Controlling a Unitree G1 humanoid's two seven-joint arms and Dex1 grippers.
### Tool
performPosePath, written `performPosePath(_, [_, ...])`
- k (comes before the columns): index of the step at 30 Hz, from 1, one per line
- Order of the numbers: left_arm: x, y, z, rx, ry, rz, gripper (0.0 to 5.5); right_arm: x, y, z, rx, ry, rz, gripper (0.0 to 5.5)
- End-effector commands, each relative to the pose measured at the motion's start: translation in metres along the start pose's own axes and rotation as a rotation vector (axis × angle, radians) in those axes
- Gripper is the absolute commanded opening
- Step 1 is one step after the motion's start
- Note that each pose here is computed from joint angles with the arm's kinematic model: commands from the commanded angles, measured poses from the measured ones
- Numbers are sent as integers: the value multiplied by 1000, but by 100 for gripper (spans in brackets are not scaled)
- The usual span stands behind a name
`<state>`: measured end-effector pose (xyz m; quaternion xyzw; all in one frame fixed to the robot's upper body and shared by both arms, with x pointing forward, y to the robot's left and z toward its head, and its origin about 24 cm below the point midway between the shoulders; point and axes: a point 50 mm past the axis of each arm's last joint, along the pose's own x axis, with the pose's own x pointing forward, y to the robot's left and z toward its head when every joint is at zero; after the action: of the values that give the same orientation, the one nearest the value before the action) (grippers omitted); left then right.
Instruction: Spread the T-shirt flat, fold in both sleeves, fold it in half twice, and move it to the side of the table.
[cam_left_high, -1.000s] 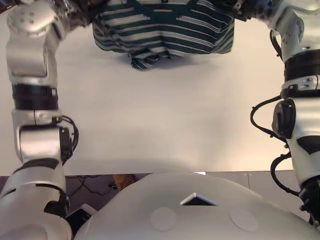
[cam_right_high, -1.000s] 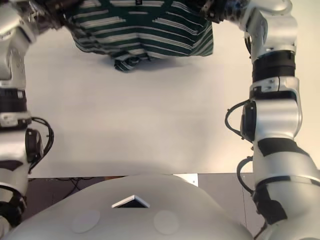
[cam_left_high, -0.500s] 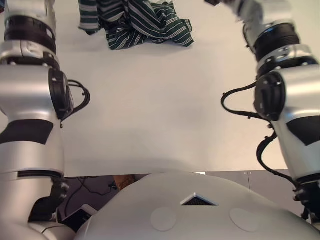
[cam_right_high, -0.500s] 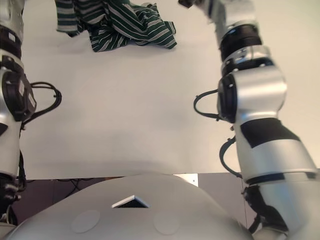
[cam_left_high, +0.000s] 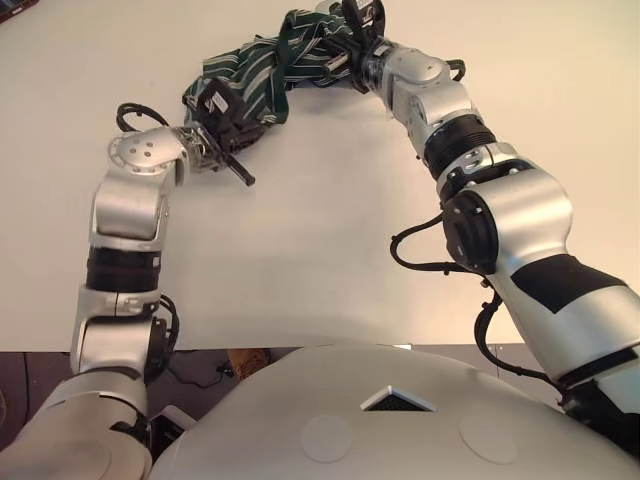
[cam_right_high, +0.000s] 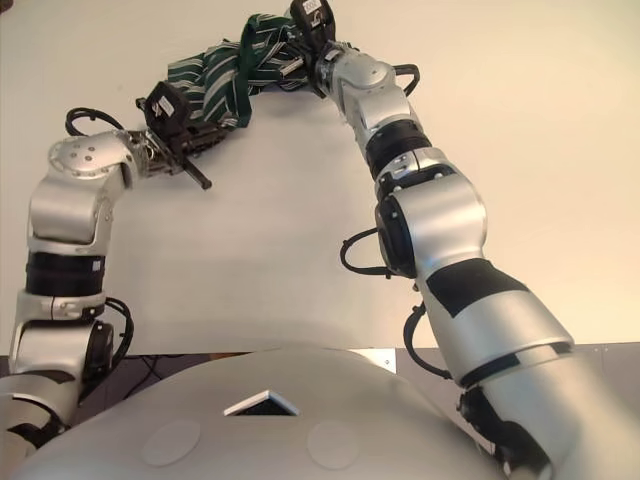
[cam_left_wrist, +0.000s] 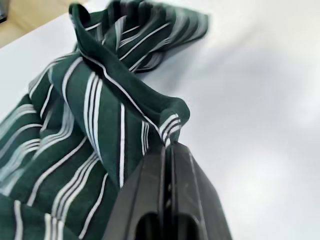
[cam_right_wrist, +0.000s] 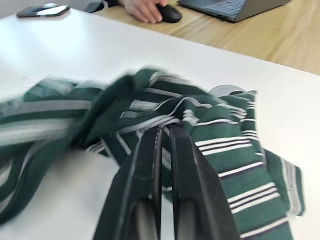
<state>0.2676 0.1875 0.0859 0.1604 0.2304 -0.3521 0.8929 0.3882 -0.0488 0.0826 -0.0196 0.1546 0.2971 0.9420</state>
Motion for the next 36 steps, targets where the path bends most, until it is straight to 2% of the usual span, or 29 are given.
performPosePath(1, [-14,-10,2,44,44,-20,0,-2,-5,22,-96,-28,48,26])
performPosePath(2, [-18,-12,2,50,48,-21,0,-4,-8,19,-196,-9,77,26])
performPosePath(5, [-33,-22,-2,98,89,-54,0,-17,-23,11,-491,43,157,72])
performPosePath(11, [-71,-42,-24,197,259,-178,0,-22,-19,5,-781,92,323,184])
performPosePath(15, [-101,-47,-29,257,373,-315,0,-20,2,3,-755,48,468,245])
performPosePath(17, [-110,-46,-30,273,395,-343,0,-17,13,-6,-729,60,521,245])
performPosePath(21, [-111,-40,-31,294,391,-334,0,-16,37,-31,-669,107,678,245])
performPosePath(25, [-106,-46,-30,291,343,-345,0,-10,45,-41,-564,176,642,245])
performPosePath(28, [-102,-50,-26,290,310,-353,0,-15,34,-70,-669,351,561,245])
performPosePath(31, [-102,-51,-22,294,293,-349,0,-35,12,-98,-769,559,659,245])
performPosePath(33, [-103,-49,-19,293,280,-333,0,-54,-10,-105,-753,638,742,245])
performPosePath(36, [-103,-51,-19,277,261,-314,0,-83,-35,-99,-674,661,857,245])
